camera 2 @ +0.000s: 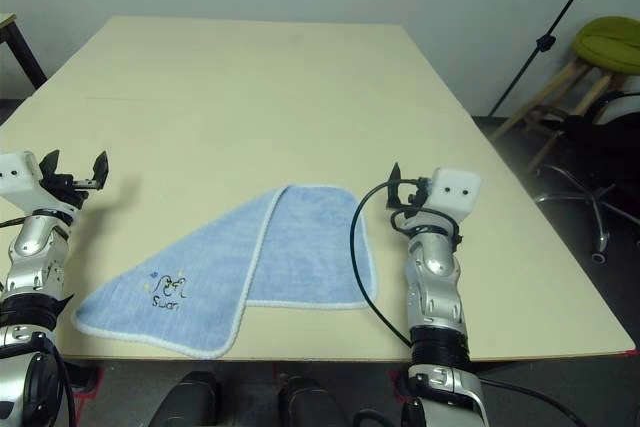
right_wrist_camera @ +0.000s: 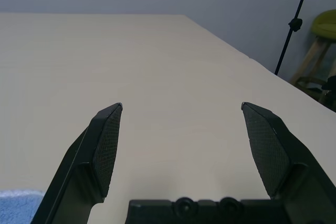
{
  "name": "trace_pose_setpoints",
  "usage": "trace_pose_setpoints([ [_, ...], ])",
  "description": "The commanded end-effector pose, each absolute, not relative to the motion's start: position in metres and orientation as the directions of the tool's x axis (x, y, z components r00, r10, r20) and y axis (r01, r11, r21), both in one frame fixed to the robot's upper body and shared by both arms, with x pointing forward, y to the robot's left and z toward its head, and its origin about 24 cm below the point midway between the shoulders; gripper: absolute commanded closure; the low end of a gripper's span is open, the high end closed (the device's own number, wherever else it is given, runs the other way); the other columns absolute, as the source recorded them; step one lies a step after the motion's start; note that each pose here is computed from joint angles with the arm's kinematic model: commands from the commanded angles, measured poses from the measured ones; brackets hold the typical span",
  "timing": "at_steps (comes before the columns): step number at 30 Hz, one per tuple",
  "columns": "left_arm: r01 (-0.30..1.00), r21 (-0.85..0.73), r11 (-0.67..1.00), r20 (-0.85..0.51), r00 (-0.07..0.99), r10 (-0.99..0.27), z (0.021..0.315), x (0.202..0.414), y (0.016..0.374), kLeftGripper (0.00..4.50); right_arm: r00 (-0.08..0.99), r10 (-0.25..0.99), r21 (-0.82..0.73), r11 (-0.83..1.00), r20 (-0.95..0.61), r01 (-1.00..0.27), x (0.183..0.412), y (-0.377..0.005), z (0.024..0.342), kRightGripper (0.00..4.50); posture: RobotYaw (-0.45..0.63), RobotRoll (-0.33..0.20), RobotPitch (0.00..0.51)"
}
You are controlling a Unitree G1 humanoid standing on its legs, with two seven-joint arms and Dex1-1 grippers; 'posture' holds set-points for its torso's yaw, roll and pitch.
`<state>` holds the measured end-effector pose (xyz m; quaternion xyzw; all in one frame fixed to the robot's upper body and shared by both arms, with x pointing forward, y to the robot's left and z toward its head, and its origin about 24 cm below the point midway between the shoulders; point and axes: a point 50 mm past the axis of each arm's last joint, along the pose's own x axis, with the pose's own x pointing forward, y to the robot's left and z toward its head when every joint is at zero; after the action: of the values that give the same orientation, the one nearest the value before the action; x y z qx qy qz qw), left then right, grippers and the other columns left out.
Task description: Fold the towel and set it aside.
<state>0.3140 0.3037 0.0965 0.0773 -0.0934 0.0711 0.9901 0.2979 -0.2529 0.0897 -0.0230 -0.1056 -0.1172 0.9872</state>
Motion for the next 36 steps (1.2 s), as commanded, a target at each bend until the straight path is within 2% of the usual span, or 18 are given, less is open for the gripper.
trace_pose_setpoints([
  [1, -0.146, 0.138, 0.980, 0.187, 0.975, 0.119, 0.094, 0.312, 0.300, 0.04, 0.957, -0.214, -0.027, 0.974, 0.198, 0.224, 0.297, -0.252, 0.089, 0.00, 0.07, 0.000, 0.079],
  [6, -0.136, 0.139, 0.981, 0.199, 0.974, 0.107, 0.098, 0.314, 0.298, 0.04, 0.947, -0.220, -0.019, 0.973, 0.235, 0.230, 0.297, -0.256, 0.100, 0.00, 0.07, 0.000, 0.078],
  [12, -0.071, 0.140, 0.988, 0.215, 0.976, 0.039, 0.110, 0.319, 0.297, 0.04, 0.977, -0.110, -0.067, 0.990, 0.182, 0.124, 0.310, -0.252, 0.122, 0.00, 0.06, 0.000, 0.059],
  [18, 0.127, 0.155, 0.980, 0.211, 0.965, -0.159, 0.124, 0.319, 0.289, 0.04, 0.997, 0.072, -0.115, 0.991, -0.016, -0.074, 0.325, -0.254, 0.144, 0.00, 0.09, 0.000, 0.074],
  [21, 0.248, 0.146, 0.958, 0.200, 0.941, -0.275, 0.132, 0.317, 0.286, 0.04, 0.961, 0.178, -0.128, 0.970, -0.210, -0.208, 0.331, -0.255, 0.147, 0.00, 0.10, 0.000, 0.068],
  [24, 0.431, 0.177, 0.885, 0.160, 0.874, -0.458, 0.140, 0.311, 0.276, 0.04, 0.880, 0.286, -0.089, 0.935, -0.379, -0.342, 0.335, -0.256, 0.150, 0.00, 0.12, 0.000, 0.061],
  [29, 0.708, 0.140, 0.692, 0.069, 0.691, -0.720, 0.154, 0.297, 0.260, 0.04, 0.755, 0.368, -0.014, 0.895, -0.543, -0.446, 0.342, -0.257, 0.153, 0.00, 0.14, 0.000, 0.042],
  [31, 0.784, 0.111, 0.611, 0.011, 0.613, -0.790, 0.155, 0.292, 0.254, 0.04, 0.693, 0.354, -0.012, 0.886, -0.628, -0.464, 0.344, -0.258, 0.148, 0.00, 0.15, 0.000, 0.035],
  [36, 0.910, 0.030, 0.412, -0.090, 0.413, -0.906, 0.152, 0.281, 0.238, 0.04, 0.600, 0.376, 0.007, 0.851, -0.706, -0.525, 0.355, -0.250, 0.145, 0.00, 0.17, 0.000, 0.028],
])
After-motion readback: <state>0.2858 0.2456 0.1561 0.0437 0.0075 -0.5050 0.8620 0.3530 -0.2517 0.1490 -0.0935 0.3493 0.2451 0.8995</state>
